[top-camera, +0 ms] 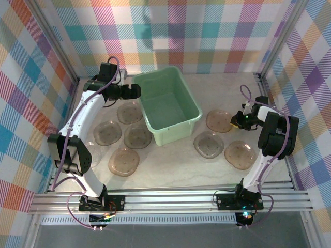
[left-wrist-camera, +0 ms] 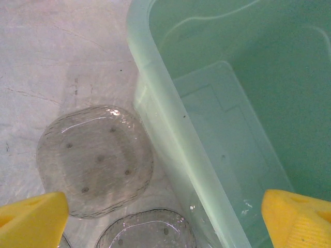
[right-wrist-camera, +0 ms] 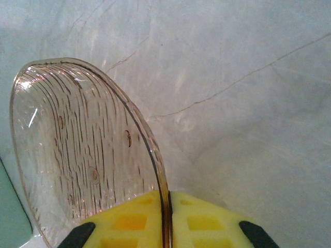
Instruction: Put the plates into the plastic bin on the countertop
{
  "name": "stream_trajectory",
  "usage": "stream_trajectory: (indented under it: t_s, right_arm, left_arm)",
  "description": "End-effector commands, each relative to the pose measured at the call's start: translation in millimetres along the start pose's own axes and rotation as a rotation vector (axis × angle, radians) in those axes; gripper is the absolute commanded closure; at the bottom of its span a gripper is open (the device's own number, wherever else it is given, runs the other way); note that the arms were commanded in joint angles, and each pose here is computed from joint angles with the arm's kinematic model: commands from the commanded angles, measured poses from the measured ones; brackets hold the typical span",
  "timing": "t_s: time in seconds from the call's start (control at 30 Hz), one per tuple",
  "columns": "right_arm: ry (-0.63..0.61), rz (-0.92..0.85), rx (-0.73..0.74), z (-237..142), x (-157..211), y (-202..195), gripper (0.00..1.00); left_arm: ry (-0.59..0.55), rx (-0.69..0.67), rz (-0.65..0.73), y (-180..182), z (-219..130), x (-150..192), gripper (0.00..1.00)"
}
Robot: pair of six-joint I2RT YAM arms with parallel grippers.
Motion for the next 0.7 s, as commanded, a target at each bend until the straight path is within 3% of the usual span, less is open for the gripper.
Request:
stream_trajectory:
  t_s: [0.0,0.3,0.43,0.67]
  right_arm:
    - [-0.009,-0.007,-0.045,1.0,0.9,9.7,0.92]
    - [-0.097,0.025,-0.070,-29.7,-19.7,32.1,1.00]
    - [-0.166,0.044,-0.089,-55.2,-35.7,49.9,1.00]
    - [-0.276,0.087,-0.123,-108.0,-59.1,92.3,1.00]
  left_arm:
    - [0.010,0.005,-0.003,-3.5,-6.7,-1.7,0.04]
    - [-0.010,0.052,-0.239,27.4,-18.6,-9.1,0.05]
    - [0.019,0.053,-0.256,34.8,-13.8,3.5,0.05]
    - [0.020,0.163,-0.214,10.9,-4.1,6.6,0.11]
Point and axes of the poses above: each hand's point on the last joint's axis, 136 mm out from that joint toward the fingers, its own z axis out along the fingers, its own y axis along the line the jaws close on, x = y × z, the point moved 1 cm from there along -z, back along the fingers, and after that the axes turned 6 degrees about -z, right-handed, at the moved point
